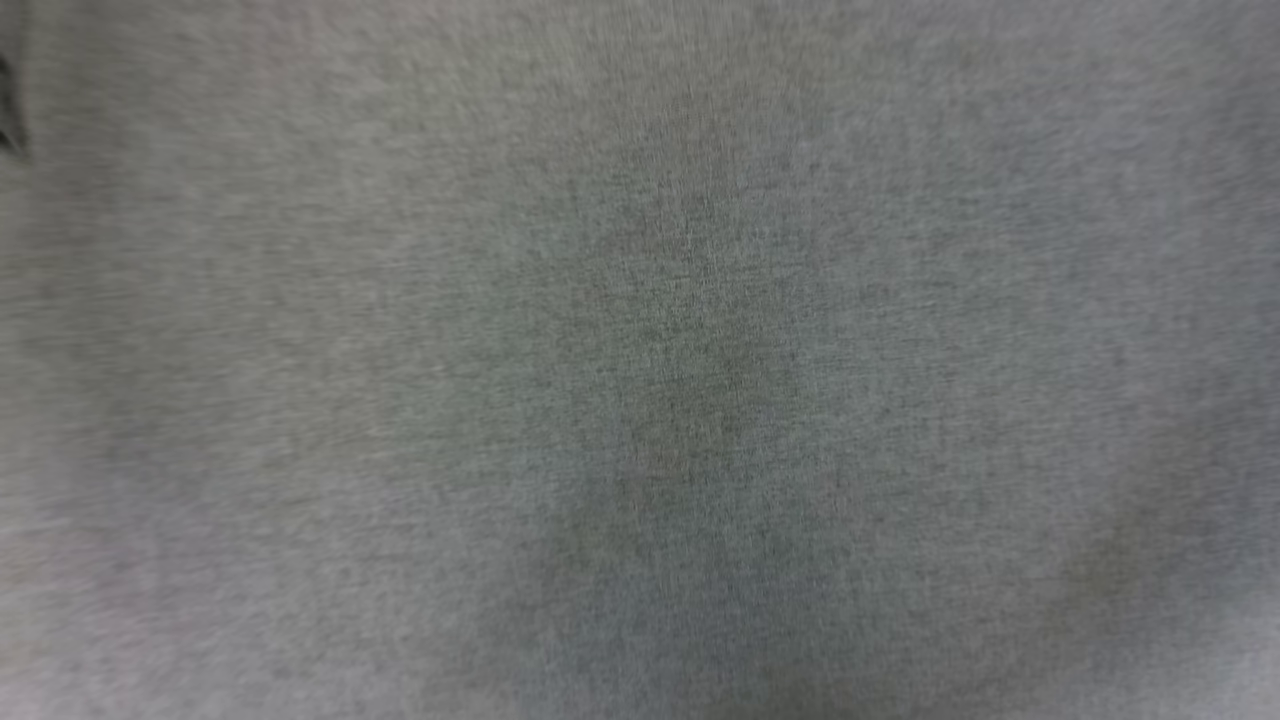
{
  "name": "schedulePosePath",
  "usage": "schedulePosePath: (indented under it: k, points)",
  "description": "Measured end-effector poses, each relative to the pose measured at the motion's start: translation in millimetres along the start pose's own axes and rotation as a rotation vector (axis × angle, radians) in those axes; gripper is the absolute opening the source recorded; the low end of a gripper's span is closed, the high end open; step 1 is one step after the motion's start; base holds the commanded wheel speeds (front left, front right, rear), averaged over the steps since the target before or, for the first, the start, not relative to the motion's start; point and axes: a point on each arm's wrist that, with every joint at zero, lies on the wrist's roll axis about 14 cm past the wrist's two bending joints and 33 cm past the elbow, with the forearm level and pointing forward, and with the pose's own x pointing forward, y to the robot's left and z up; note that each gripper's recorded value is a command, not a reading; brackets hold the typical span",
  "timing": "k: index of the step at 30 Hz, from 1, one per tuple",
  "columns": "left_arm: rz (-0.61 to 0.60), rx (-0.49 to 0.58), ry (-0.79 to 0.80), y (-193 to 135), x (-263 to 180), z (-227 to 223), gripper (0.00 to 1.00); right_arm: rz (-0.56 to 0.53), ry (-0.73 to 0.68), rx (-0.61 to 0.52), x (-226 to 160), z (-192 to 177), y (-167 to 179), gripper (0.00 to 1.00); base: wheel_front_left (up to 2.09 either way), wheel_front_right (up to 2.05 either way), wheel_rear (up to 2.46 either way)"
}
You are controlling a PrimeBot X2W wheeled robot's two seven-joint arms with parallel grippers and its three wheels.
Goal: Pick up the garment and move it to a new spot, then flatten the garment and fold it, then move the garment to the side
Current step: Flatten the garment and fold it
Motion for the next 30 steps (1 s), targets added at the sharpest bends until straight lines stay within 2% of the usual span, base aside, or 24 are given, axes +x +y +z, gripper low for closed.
schedulePosePath:
  k: [5, 9, 14, 15, 16, 23, 30]
  points:
    - [0.017, -0.059, 0.076, 5, -54, -19, 0.0, 0.043, 0.099, 0.0, -39, -42, 14, 0.0, 0.0, 0.0, 0.0]
    - [0.051, -0.116, 0.13, 9, -111, -22, 0.0, 0.068, 0.174, 0.02, -82, -69, 25, 0.0, 0.0, 0.0, 0.0]
    - [0.096, -0.132, 0.205, 13, -186, -18, 0.0, 0.091, 0.272, 0.032, -137, -97, 39, 0.0, 0.0, 0.0, 0.0]
    - [0.124, -0.151, 0.263, 11, -232, -18, 0.0, 0.106, 0.325, 0.05, -172, -113, 49, 0.0, 0.0, 0.0, 0.0]
    - [0.132, -0.154, 0.283, 10, -248, -18, 0.0, 0.11, 0.341, 0.059, -183, -118, 53, 0.0, 0.0, 0.0, 0.0]
    - [0.197, -0.158, 0.4, 10, -339, -8, 0.0, 0.109, 0.381, 0.132, -254, -140, 66, 0.0, 0.0, 0.0, 0.0]
    - [0.252, -0.182, 0.478, 6, -401, 8, 0.0, 0.074, 0.445, 0.176, -310, -160, 62, 0.0, 0.0, 0.0, 0.0]
